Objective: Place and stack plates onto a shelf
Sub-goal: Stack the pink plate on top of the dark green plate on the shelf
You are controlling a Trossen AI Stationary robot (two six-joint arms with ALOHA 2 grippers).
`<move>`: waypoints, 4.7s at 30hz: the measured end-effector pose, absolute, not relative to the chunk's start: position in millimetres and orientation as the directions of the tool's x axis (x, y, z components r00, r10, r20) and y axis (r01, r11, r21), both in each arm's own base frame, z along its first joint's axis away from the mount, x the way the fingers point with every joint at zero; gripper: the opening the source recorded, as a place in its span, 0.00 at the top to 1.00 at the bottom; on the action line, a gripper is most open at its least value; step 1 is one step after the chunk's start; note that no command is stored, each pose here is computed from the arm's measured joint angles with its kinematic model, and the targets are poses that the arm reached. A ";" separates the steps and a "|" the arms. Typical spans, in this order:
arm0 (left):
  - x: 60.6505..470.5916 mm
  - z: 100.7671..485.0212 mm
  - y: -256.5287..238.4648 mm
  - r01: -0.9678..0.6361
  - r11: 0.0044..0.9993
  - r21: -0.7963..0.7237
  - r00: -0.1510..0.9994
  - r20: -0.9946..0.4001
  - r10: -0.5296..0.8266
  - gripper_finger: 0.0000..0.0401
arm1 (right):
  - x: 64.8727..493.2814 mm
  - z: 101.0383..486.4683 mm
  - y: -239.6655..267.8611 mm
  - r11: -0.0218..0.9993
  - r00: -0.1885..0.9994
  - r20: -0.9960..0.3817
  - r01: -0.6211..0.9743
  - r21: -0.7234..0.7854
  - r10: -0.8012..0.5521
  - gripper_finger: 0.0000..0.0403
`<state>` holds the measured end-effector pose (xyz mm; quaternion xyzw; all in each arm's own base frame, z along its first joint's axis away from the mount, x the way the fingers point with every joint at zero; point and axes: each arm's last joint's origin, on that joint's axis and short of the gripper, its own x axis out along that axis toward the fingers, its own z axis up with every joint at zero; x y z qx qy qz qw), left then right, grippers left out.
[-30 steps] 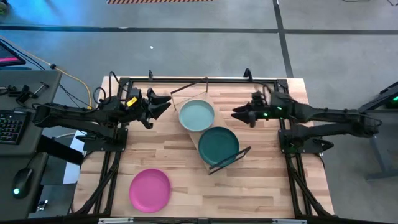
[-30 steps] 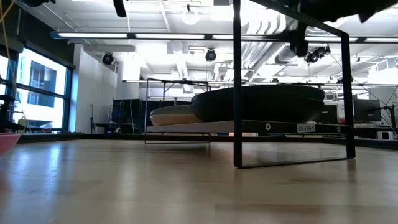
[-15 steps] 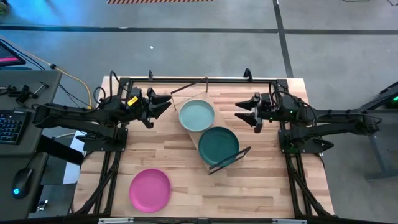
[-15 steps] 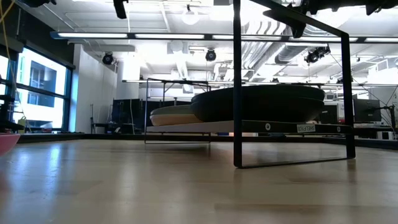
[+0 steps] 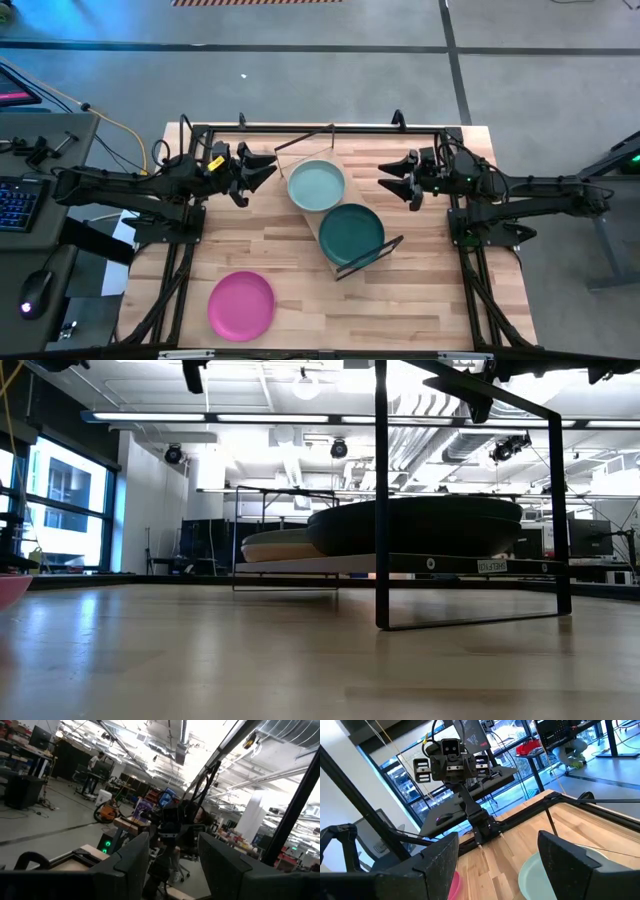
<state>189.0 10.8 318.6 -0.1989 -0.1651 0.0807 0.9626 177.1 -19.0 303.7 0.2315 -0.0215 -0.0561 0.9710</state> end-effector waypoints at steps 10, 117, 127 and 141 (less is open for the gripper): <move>193.2 314.1 10.0 -0.142 0.915 -0.377 0.976 0.103 0.194 0.60 | 177.1 303.9 -18.8 0.891 0.994 0.018 0.092 0.444 -0.112 0.37; 384.6 257.9 32.6 -0.366 0.884 -0.289 0.622 -0.783 0.001 1.00 | 175.6 285.5 -18.9 0.876 0.978 -0.173 0.185 0.445 -0.119 0.37; 391.3 251.8 32.1 -0.366 0.886 -0.283 0.633 -0.774 0.014 0.98 | 175.7 285.4 -18.9 0.876 0.977 -0.174 0.188 0.444 -0.121 0.37; 394.5 245.7 29.1 -0.322 0.914 -0.248 0.625 -0.781 0.008 0.95 | 175.6 285.5 -19.0 0.876 0.977 -0.173 0.188 0.444 -0.122 0.37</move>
